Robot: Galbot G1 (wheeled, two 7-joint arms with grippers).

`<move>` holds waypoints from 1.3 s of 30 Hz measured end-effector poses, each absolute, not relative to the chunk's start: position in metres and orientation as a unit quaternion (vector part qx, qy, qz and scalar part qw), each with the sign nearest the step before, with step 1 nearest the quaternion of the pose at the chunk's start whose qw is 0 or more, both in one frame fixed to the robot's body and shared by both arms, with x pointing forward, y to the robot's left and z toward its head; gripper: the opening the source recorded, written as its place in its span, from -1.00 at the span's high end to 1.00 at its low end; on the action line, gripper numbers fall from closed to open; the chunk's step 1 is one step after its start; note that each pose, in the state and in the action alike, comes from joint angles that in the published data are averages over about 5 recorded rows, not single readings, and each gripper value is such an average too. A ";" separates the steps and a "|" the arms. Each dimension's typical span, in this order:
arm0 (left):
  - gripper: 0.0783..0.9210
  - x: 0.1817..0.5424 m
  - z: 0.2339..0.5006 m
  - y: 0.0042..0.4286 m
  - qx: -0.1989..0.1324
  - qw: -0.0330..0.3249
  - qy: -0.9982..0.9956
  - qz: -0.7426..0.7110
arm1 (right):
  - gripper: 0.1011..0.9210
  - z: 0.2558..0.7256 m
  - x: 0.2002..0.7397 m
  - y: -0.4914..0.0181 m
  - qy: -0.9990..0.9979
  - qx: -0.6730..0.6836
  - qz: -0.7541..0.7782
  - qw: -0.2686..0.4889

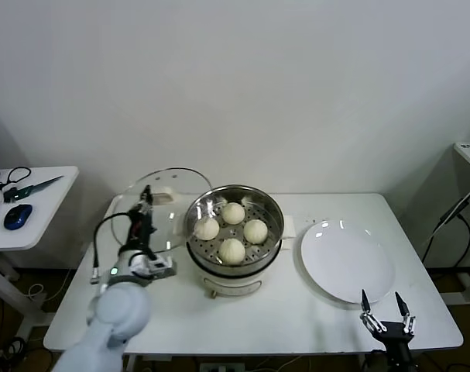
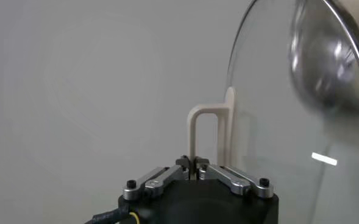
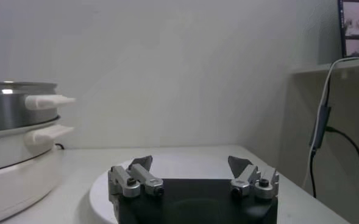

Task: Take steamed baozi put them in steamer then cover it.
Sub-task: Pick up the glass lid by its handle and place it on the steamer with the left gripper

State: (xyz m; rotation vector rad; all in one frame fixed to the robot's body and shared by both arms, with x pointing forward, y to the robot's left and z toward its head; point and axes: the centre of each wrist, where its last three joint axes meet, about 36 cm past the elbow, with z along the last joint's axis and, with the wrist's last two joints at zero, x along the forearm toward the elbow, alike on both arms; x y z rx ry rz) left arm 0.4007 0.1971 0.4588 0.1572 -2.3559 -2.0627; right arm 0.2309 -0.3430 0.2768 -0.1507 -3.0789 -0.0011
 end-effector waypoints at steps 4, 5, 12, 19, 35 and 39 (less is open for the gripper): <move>0.86 0.393 0.459 0.154 0.031 0.001 -0.754 -0.656 | -0.76 0.273 0.234 -0.344 -0.998 -0.049 0.000 0.026; 0.86 0.392 0.460 0.144 0.028 0.001 -0.755 -0.656 | -0.76 0.272 0.234 -0.344 -0.998 -0.049 -0.001 0.026; 0.86 0.387 0.461 0.085 0.012 -0.007 -0.761 -0.648 | -0.76 0.268 0.233 -0.344 -0.998 -0.049 -0.005 0.031; 0.86 0.395 0.453 0.053 0.006 0.002 -0.762 -0.648 | -0.76 0.266 0.231 -0.346 -0.998 -0.051 -0.005 0.032; 0.86 0.418 0.426 0.031 0.007 0.017 -0.743 -0.669 | -0.76 0.266 0.227 -0.343 -0.998 -0.055 -0.009 0.031; 0.86 0.420 0.420 0.033 0.008 0.020 -0.736 -0.677 | -0.76 0.268 0.226 -0.344 -0.998 -0.056 -0.008 0.028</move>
